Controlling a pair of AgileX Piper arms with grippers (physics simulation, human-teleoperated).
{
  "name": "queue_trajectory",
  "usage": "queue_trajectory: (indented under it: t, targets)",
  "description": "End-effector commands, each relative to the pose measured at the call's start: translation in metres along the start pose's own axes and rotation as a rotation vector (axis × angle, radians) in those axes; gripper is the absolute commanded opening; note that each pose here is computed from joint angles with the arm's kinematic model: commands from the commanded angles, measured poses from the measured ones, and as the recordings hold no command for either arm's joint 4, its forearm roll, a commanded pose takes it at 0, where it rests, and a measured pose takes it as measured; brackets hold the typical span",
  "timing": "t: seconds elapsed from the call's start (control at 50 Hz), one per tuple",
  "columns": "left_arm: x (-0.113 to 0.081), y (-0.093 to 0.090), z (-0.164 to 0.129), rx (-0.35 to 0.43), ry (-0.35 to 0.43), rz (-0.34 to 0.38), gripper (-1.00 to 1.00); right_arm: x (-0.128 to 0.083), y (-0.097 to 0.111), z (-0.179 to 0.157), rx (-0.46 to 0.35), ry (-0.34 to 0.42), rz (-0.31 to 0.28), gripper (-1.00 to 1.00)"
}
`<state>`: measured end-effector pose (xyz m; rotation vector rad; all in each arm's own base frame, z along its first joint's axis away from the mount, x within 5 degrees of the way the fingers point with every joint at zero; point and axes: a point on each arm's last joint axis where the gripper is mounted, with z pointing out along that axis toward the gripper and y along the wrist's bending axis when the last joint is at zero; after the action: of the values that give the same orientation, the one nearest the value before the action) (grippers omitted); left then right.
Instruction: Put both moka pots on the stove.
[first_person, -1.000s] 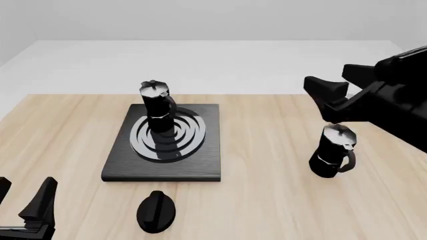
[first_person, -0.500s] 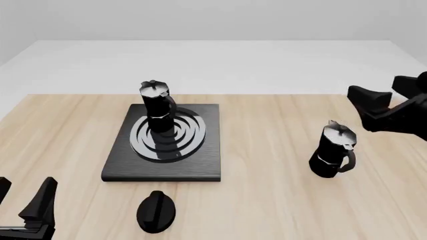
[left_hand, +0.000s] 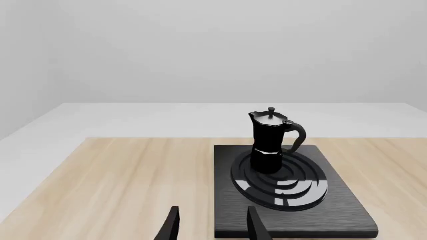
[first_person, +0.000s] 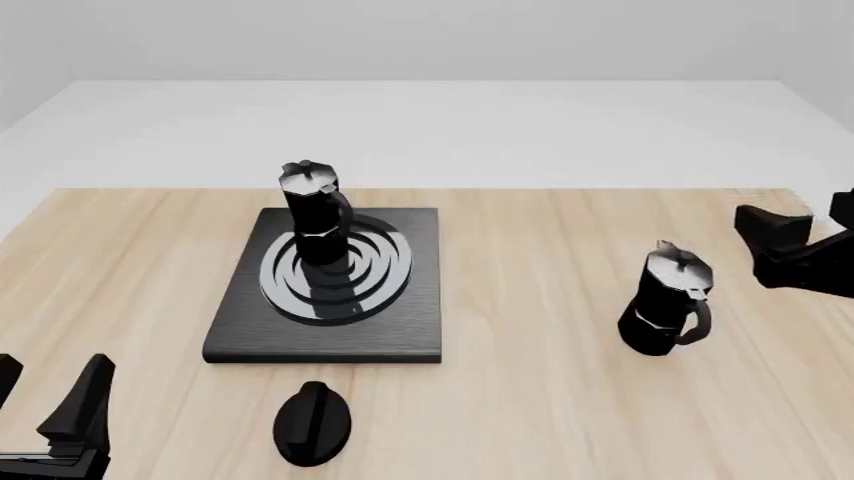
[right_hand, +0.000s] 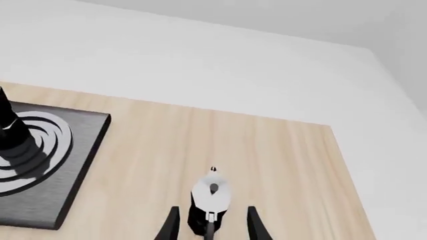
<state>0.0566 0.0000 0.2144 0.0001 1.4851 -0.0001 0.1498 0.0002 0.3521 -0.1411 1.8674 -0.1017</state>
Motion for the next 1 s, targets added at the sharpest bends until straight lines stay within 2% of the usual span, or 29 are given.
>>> queue_trajectory:
  t: [0.02,0.18,0.5,0.84,1.0]
  targets:
    - [0.000,0.000,0.000,0.000,0.000,0.000,1.00,0.016,-0.005,0.011,0.037,0.065,0.007,1.00]
    - [0.000,0.000,0.000,0.000,0.000,0.000,1.00,0.028,-0.006,0.024,0.041,0.103,0.034,1.00]
    - [0.000,0.000,0.000,0.000,0.000,0.000,1.00,0.041,-0.006,0.048,0.044,0.134,0.051,1.00]
    - [0.000,0.000,0.000,0.000,0.000,0.000,1.00,0.057,0.000,0.077,0.016,0.172,0.038,1.00]
    - [0.000,0.000,0.000,0.000,0.000,0.000,1.00,0.062,0.001,0.080,0.013,0.185,0.037,1.00]
